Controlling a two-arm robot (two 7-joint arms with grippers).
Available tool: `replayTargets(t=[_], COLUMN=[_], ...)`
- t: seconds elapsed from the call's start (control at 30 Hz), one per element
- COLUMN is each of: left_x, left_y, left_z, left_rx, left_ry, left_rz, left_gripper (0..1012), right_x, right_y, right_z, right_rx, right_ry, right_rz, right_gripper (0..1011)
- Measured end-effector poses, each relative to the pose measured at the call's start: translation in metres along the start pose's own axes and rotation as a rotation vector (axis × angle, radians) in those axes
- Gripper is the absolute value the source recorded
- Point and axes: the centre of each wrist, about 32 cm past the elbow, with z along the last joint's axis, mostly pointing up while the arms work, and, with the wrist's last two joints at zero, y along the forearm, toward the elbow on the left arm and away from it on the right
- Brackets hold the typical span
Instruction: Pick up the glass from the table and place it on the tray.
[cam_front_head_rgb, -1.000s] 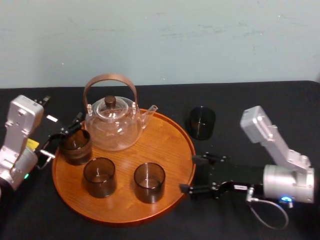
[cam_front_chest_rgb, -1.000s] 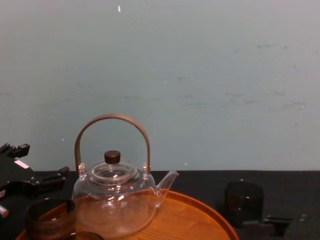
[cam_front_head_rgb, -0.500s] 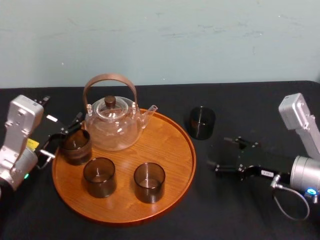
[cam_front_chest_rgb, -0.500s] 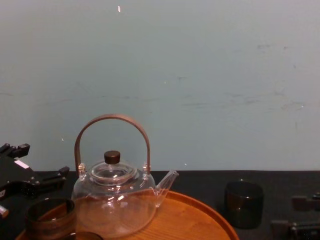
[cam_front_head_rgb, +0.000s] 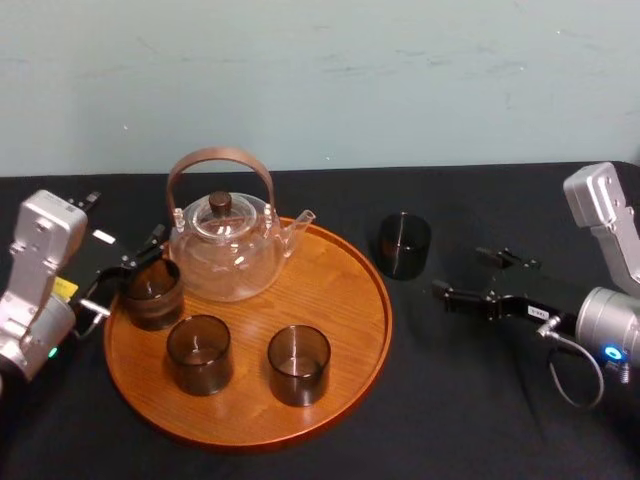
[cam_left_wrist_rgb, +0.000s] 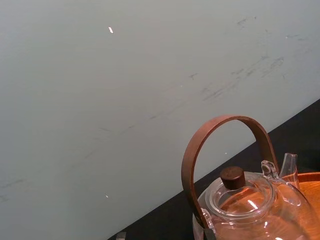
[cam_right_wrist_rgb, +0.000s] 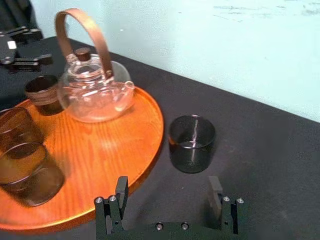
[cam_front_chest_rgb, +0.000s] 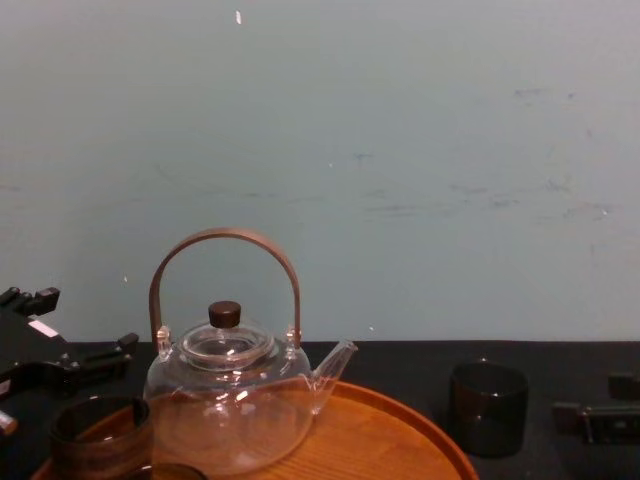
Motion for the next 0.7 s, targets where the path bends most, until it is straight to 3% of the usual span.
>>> replayTargets(t=[0.7], left_x=[0.0000], left_y=[0.000], left_z=[0.000], left_rx=[0.000], left_ry=[0.000], left_rz=[0.000], left_gripper=[1001], right_x=[0.0007], right_y=[0.043], right_z=[0.011], right_rx=[-0.022], right_ry=[-0.007], right_rz=[-0.094], right_gripper=[1002])
